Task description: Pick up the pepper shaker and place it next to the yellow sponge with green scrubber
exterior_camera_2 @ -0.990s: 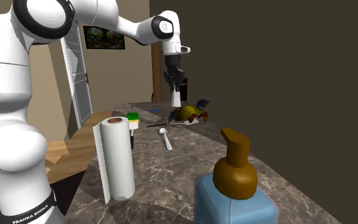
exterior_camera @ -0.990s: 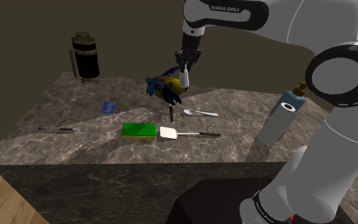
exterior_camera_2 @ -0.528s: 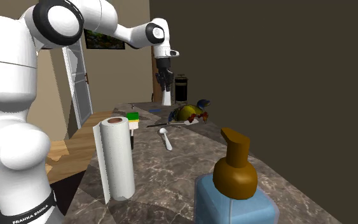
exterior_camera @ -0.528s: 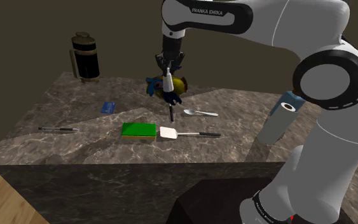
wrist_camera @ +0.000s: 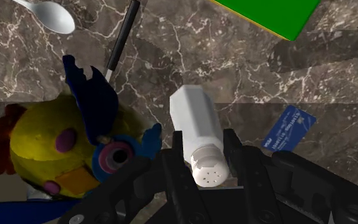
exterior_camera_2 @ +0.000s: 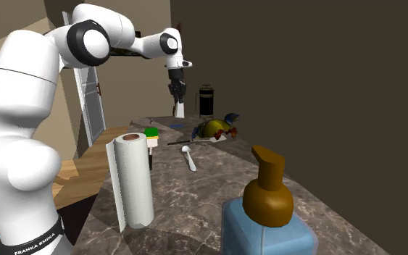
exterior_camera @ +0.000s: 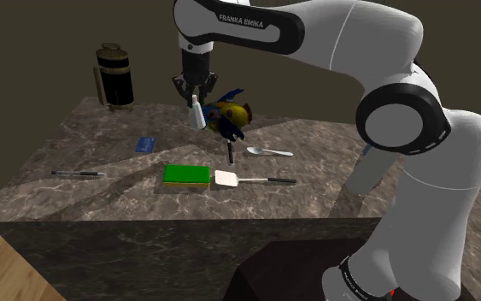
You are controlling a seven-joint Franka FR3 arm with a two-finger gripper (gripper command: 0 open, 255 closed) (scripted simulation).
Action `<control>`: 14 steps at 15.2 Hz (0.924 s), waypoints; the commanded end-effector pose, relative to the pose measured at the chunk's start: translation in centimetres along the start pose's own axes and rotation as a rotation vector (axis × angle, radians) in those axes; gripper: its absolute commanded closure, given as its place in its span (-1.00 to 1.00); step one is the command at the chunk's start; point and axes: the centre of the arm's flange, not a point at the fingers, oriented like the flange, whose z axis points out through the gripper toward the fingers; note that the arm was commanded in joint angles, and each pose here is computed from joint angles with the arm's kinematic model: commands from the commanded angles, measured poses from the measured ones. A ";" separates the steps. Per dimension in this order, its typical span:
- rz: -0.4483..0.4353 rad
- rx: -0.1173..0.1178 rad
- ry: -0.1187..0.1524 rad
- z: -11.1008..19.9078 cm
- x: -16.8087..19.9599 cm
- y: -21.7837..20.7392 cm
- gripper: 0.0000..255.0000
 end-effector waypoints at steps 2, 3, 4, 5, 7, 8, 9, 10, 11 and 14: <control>0.001 0.000 0.000 0.3 0.6 -3.6 1.00; 0.001 0.000 0.000 0.8 0.6 -3.7 1.00; 0.001 0.000 0.000 1.4 0.6 -3.7 1.00; 0.001 0.000 0.000 1.9 0.6 -3.8 1.00; 0.001 0.000 0.000 2.9 0.6 -3.8 1.00; 0.001 0.000 0.000 3.5 0.5 -3.9 1.00; 0.001 0.000 0.000 4.0 0.5 -3.9 1.00; 0.001 0.000 0.000 4.5 0.5 -4.0 1.00; 0.001 0.000 0.000 5.1 0.5 -4.0 1.00; 0.001 0.000 0.000 6.6 0.5 -4.1 1.00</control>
